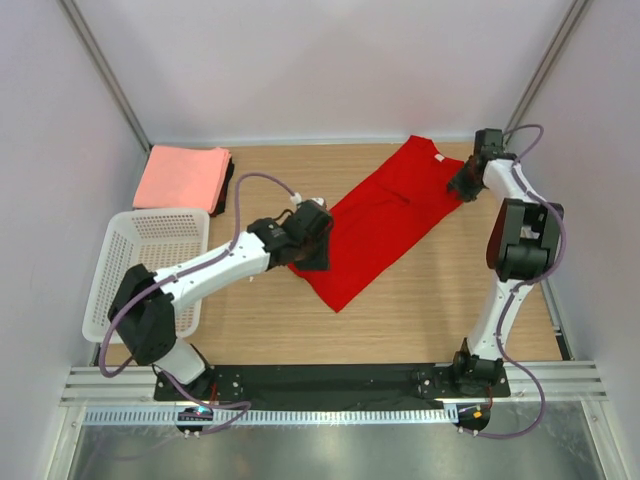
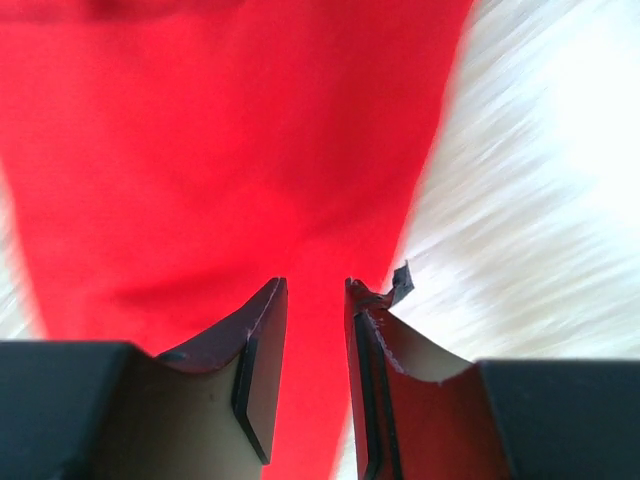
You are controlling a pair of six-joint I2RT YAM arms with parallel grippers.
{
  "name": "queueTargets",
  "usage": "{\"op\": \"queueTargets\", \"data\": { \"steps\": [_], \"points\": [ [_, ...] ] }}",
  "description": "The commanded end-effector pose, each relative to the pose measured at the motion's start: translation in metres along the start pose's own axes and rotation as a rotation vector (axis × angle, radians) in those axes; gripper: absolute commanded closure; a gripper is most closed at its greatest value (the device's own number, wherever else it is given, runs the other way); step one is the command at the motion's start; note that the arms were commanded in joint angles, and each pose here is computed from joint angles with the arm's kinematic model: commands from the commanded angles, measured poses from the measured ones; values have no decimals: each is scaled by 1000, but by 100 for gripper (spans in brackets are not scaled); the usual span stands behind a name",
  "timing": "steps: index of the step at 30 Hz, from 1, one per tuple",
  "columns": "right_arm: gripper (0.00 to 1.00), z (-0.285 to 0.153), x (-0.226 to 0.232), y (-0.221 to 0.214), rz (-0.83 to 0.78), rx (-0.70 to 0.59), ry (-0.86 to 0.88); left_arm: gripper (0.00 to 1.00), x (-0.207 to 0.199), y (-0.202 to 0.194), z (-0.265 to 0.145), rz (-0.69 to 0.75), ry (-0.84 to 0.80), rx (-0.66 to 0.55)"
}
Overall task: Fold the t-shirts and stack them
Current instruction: Fold the tshirt
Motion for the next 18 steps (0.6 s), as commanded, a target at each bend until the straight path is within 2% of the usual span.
{"op": "queueTargets", "data": {
  "steps": [1,8,18],
  "points": [
    [64,-49,55,-7,101,-86,172,67,42,27,4,134,170,-59],
    [65,-52,141,-48,49,-111,292,66,47,38,30,239,173,-91],
    [68,-9,166,-73,71,-60,292,65,48,40,69,267,185,-52]
  ]
}}
Point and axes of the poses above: each gripper's point midway between its finger pads, its own z axis out along the fingers, its own x axis along the line the jaws close on, y = z × x, the point moved 5 cm from there along -z, back along the fingers, and after that the axes turned 14 degrees about -z, right-handed, at the moved point
